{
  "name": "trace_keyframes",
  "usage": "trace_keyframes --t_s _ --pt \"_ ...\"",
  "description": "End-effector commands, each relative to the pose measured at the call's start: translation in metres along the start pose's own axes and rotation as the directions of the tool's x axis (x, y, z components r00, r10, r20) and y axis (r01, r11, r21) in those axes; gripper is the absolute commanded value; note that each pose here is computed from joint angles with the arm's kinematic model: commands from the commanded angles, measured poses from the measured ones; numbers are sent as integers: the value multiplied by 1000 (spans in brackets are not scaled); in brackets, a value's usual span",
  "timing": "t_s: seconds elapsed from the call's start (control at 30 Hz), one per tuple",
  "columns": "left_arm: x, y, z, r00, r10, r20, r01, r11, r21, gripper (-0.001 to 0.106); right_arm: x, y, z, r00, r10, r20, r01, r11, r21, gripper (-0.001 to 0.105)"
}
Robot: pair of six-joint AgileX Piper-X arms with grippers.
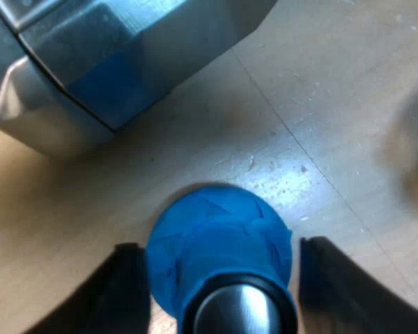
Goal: Grind coffee beans and then tamp
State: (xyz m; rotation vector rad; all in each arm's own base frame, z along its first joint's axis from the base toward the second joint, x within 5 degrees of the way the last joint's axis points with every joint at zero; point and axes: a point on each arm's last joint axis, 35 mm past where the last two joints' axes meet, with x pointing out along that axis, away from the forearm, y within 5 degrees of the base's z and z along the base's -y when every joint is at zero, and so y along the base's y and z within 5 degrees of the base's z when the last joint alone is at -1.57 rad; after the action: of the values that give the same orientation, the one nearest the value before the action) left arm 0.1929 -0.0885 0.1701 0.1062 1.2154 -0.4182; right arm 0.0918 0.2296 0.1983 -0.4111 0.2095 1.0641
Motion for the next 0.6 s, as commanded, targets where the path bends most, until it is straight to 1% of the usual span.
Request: trace_keyframes --t_s 0.03,0.07,0.1,0.13,0.2,0.23,0.47,0.6 --pt "-1 0 0 1000 15 -14 -15 1000 -7 34 0 0 2 1000 3 17 -3 1000 -2 69" --pt "-1 0 -1 1000 15 -16 -15 1000 -8 30 0 0 2 1000 3 17 -3 1000 -2 69" --pt "-1 0 -1 1000 16 -20 -16 1000 -8 23 0 0 2 1000 4 16 -4 1000 -2 69" --pt "-1 0 -1 1000 16 -23 -16 1000 -8 19 0 0 2 1000 4 15 -4 1000 -2 69" --pt "-1 0 -3 999 17 -36 -17 1000 -10 2 0 0 2 1000 4 15 -4 1000 -2 69" --pt "-1 0 -3 999 17 -36 -17 1000 -6 0 0 0 2 1000 4 13 -4 1000 -2 69" --pt "-4 0 -3 999 17 -37 -17 1000 -6 0 0 0 2 1000 5 12 -5 1000 -3 69" --pt "-19 -2 -4 1000 13 12 -13 1000 3 0 0 0 2 1000 5 11 -5 1000 -3 69"
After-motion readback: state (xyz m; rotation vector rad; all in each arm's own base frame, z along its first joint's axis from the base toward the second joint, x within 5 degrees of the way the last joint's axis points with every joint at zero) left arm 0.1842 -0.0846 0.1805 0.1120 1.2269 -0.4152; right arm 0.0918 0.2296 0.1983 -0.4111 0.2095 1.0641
